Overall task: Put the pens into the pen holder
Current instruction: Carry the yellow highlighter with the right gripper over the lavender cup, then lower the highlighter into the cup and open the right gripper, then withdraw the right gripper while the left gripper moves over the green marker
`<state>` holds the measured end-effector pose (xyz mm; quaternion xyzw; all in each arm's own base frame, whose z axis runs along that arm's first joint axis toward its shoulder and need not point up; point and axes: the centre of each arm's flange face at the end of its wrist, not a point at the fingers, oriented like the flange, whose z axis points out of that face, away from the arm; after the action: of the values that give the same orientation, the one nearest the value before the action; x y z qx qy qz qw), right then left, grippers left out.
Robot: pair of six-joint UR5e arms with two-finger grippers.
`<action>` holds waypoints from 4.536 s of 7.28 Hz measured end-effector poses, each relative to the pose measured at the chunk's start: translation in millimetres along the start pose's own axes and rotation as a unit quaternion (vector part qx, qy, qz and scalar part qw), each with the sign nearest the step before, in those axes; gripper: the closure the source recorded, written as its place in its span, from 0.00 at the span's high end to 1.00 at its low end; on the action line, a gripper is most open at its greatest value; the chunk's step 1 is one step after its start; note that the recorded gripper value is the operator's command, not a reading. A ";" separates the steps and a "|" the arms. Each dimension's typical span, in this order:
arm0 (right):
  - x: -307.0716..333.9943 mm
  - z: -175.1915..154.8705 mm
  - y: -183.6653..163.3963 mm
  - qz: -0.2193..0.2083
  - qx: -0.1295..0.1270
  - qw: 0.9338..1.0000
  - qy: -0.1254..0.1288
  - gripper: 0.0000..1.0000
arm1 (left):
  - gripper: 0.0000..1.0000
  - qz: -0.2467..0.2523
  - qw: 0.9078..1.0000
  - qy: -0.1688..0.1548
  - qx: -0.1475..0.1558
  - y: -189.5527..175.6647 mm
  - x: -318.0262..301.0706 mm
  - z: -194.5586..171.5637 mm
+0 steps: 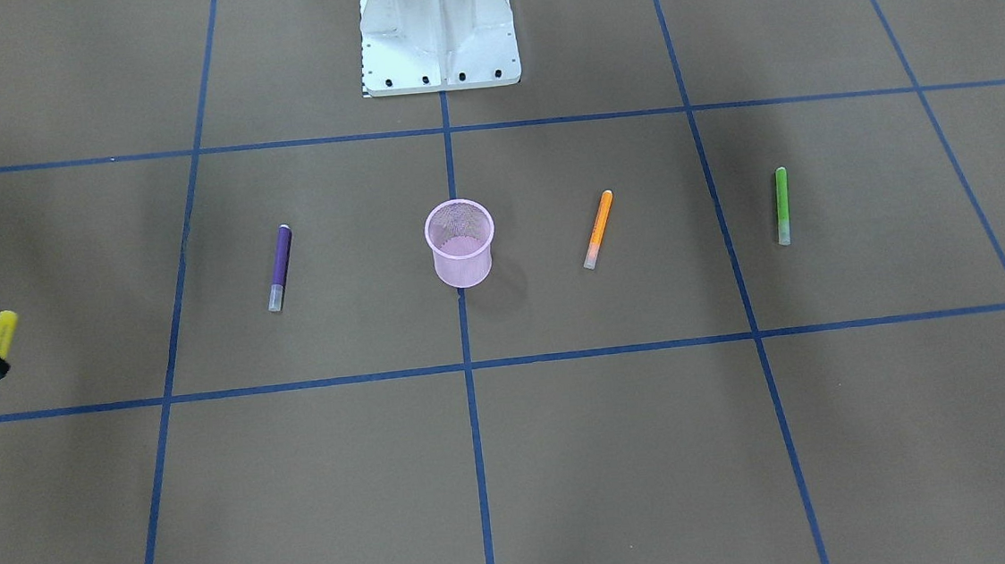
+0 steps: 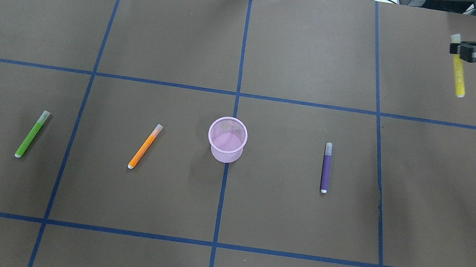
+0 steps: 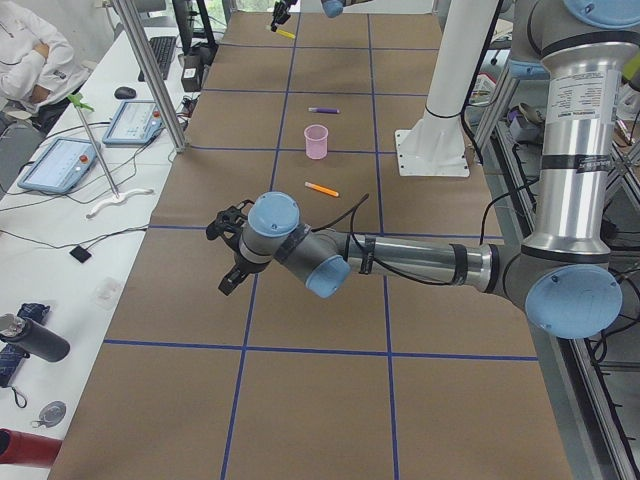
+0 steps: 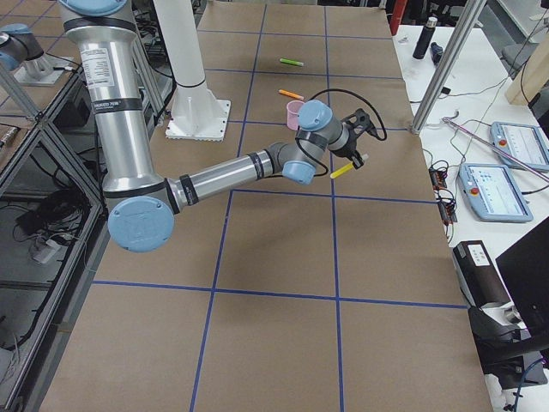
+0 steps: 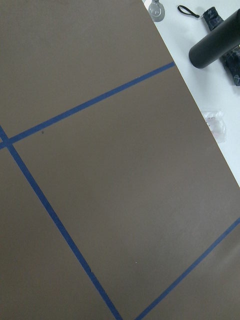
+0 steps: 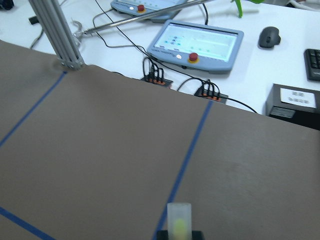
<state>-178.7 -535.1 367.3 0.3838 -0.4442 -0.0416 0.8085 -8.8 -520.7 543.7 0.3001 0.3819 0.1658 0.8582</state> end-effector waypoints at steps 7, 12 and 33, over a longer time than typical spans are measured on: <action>-349.6 76.1 67.5 0.039 0.165 0.985 -0.039 0.00 | 1.00 -0.021 0.998 0.052 -0.013 -42.4 69.1 55.7; -417.4 112.1 101.0 0.035 0.188 0.982 -0.002 0.24 | 1.00 -0.021 0.998 0.056 -0.017 -44.7 74.1 61.7; 29.6 38.2 -48.9 0.003 -0.252 0.967 0.030 1.00 | 0.48 -0.114 0.984 0.018 -0.135 36.8 250.8 208.7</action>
<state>-176.2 -603.8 367.3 0.1677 -0.3961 -0.1383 0.8921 310.6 -444.7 538.1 0.1329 0.4034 0.1229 0.8970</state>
